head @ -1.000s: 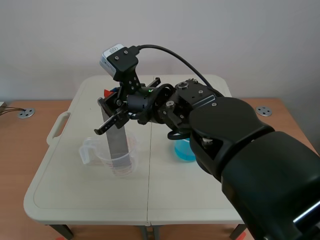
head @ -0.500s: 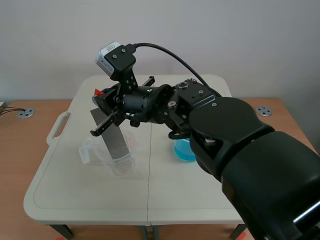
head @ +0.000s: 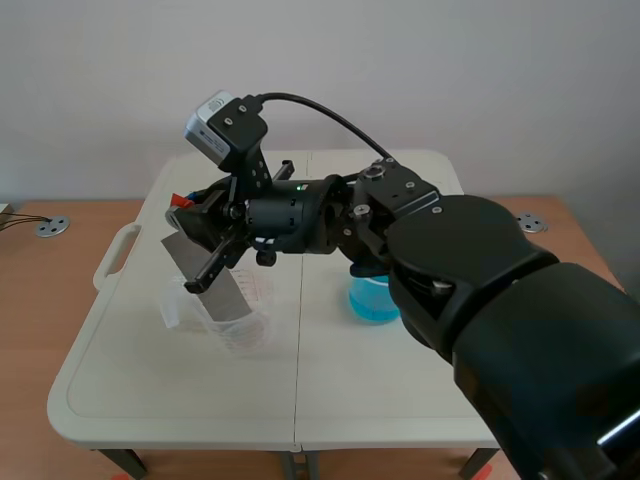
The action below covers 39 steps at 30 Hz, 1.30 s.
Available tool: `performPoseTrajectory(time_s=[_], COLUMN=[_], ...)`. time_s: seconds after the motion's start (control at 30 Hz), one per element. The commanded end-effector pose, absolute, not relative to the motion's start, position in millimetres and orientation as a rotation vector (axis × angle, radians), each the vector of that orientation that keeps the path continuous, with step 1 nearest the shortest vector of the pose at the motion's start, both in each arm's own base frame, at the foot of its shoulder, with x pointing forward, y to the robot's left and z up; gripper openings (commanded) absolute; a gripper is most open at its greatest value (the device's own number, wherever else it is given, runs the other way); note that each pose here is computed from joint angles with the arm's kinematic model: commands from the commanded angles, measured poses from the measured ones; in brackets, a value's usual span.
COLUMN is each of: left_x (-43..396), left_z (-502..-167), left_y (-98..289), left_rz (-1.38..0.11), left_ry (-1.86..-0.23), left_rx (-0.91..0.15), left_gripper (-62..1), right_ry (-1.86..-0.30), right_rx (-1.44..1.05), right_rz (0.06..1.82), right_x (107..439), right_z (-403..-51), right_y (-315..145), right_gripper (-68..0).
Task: Hold the metal plate by the orange handle, dip it into the blue solution, take it out and point at it, then put the plate back in the beaker on the left.
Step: 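Lift the metal plate out of the left beaker, then move the plate over the blue solution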
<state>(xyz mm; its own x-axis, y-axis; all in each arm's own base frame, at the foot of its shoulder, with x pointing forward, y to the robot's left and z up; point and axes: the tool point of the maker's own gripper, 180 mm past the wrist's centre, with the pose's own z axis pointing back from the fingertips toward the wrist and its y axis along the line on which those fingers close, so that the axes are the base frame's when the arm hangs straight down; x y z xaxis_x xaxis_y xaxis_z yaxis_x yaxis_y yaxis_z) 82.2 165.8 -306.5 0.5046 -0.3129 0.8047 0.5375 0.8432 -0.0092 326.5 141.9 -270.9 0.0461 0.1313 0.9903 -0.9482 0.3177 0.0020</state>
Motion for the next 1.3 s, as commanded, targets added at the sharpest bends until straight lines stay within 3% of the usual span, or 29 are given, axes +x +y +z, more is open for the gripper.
performPoseTrajectory(time_s=[0.0,0.6,1.27], left_x=[87.4,87.3,86.7], left_z=[-300.0,-300.0,-300.1], left_y=[161.5,161.5,160.5], left_rz=[-0.520,-0.520,-0.521], left_ry=[-0.935,-0.935,-0.934], left_rx=[-0.286,-0.286,-0.293], left_gripper=[-59.4,-59.4,-59.4], right_ry=[-1.296,-1.406,-1.540], right_rx=[0.894,0.874,0.796], right_rz=[1.016,1.055,1.120], right_x=[337.2,339.3,317.1], right_z=[-249.3,-217.1,-171.1], right_y=[134.8,118.8,105.3], right_gripper=[-66.2,-66.2,-66.2])
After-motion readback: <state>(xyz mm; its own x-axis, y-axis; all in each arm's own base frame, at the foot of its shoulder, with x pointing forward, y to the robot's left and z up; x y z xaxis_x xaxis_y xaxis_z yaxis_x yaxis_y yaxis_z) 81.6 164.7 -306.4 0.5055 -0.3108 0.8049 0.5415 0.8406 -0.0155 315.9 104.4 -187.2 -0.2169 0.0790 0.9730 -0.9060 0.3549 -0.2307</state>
